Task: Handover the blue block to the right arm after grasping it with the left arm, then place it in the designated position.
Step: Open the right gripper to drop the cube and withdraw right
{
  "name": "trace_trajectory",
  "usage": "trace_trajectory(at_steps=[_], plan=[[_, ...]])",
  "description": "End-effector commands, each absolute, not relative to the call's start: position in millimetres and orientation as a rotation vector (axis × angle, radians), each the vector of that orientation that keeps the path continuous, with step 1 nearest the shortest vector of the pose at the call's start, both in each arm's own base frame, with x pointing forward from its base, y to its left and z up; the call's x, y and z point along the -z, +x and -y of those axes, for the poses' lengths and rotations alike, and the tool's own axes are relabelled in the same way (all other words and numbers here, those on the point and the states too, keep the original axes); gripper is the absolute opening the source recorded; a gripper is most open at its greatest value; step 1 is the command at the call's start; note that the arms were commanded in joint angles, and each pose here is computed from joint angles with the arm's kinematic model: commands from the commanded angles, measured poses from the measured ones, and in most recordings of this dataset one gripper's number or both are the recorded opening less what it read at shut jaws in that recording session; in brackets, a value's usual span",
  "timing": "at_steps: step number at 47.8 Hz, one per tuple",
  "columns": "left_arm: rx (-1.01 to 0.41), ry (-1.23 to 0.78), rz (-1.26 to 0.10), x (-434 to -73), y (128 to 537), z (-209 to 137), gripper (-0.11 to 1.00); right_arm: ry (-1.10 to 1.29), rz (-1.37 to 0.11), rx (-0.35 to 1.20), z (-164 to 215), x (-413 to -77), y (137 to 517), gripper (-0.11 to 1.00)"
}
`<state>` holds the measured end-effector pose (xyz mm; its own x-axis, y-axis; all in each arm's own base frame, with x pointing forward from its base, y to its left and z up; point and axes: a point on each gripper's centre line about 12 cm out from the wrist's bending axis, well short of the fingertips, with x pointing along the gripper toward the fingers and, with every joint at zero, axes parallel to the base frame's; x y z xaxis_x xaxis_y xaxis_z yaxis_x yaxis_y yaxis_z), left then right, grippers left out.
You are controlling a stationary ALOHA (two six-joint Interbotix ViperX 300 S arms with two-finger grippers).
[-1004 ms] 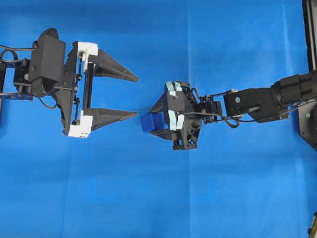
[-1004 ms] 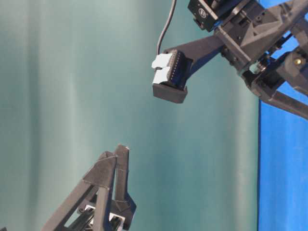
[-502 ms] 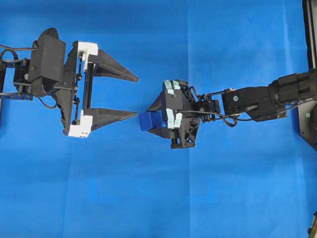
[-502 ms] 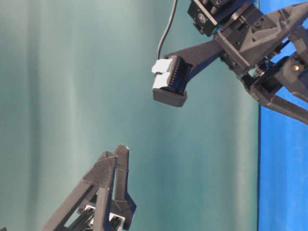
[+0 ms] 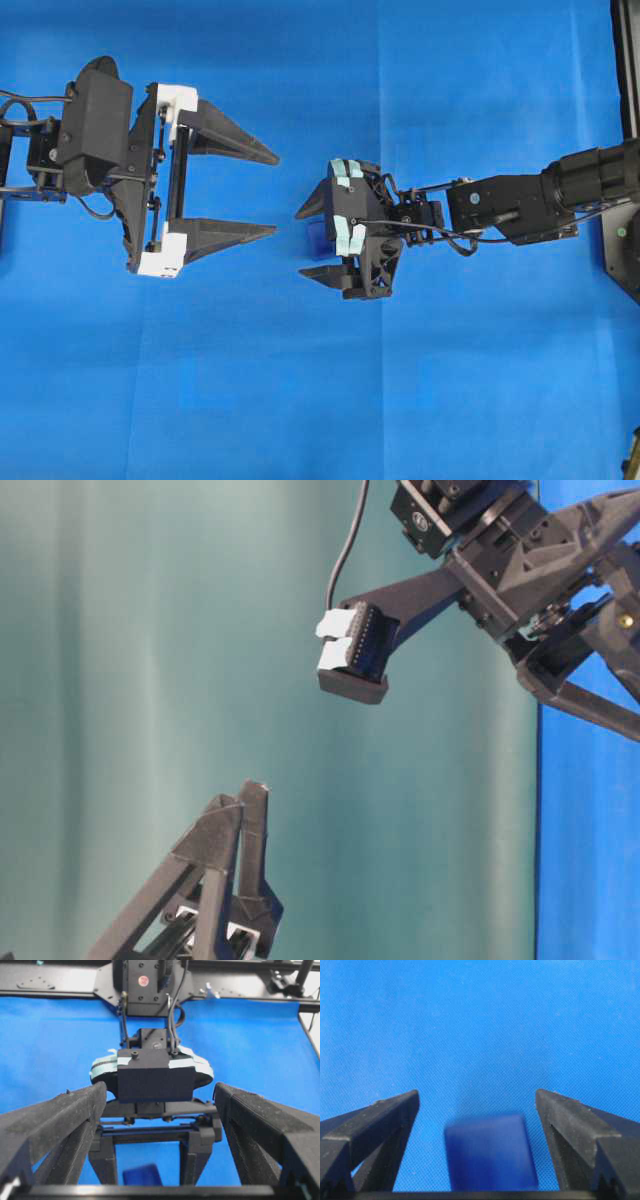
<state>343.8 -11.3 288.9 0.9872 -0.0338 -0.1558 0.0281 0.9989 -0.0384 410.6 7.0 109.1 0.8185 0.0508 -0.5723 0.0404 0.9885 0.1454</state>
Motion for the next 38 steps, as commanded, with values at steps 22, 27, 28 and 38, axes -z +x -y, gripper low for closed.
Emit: trace_trajectory(at_steps=[22,27,28,38], plan=[[0.034,-0.035,-0.12,-302,346,12,0.9,0.124,-0.584,-0.015,-18,-180,393,0.8],[0.034,-0.034,-0.117,-302,346,12,0.9,0.119,-0.554,-0.017,-21,-210,379,0.8],[0.036,-0.035,-0.117,-302,346,13,0.9,0.121,-0.547,-0.016,-21,-215,376,0.8],[0.034,-0.034,-0.119,-302,346,12,0.9,0.126,-0.477,-0.006,-18,-264,339,0.8]])
